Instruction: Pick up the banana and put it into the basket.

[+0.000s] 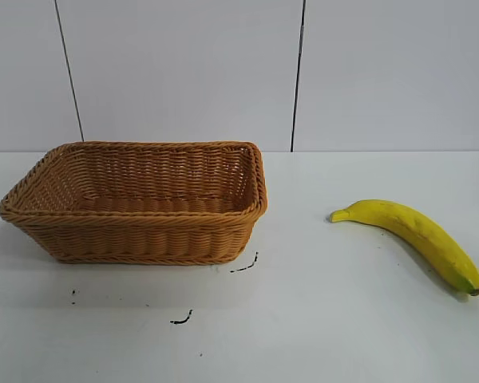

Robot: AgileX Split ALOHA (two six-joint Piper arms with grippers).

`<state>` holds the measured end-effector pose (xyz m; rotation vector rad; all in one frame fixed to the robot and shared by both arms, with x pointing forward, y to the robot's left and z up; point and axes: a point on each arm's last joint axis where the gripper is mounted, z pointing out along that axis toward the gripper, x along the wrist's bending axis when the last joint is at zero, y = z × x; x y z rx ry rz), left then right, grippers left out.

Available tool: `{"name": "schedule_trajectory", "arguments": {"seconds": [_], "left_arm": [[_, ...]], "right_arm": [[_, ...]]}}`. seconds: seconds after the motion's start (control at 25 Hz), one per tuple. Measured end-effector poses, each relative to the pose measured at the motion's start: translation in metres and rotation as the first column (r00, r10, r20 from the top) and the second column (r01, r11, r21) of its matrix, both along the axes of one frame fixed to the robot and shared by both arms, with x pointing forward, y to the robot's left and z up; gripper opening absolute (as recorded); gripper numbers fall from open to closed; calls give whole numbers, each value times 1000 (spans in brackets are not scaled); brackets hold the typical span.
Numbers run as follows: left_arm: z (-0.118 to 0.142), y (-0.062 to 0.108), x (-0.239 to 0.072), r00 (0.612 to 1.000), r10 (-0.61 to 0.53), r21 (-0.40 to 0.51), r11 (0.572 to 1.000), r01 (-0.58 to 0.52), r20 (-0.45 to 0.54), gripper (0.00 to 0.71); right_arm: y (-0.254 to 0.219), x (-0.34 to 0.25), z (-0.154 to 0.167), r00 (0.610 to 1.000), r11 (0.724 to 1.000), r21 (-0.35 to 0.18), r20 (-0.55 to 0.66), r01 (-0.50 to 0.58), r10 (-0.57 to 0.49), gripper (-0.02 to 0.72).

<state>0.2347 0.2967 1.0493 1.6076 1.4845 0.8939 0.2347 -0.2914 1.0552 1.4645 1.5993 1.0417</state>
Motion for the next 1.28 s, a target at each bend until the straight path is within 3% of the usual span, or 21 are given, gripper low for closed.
{"name": "schedule_trajectory", "arguments": {"seconds": [0.48,0.72,0.96,1.28], "left_arm": [[0,0,0,1000,0,0,1000,0,0,695],[0,0,0,1000,0,0,1000,0,0,695],[0,0,0,1000,0,0,1000,0,0,695],[0,0,0,1000,0,0,1000,0,0,695]], "right_arm": [[0,0,0,1000,1000,1,1,-1,1,633],[1,28,29,993,1000,1,-118,-1,2,633],[2,95,68,957,1000,-1,-290,-1,1,633],[3,210,76,865,1000,-4,-501,-2,0,633]]}}
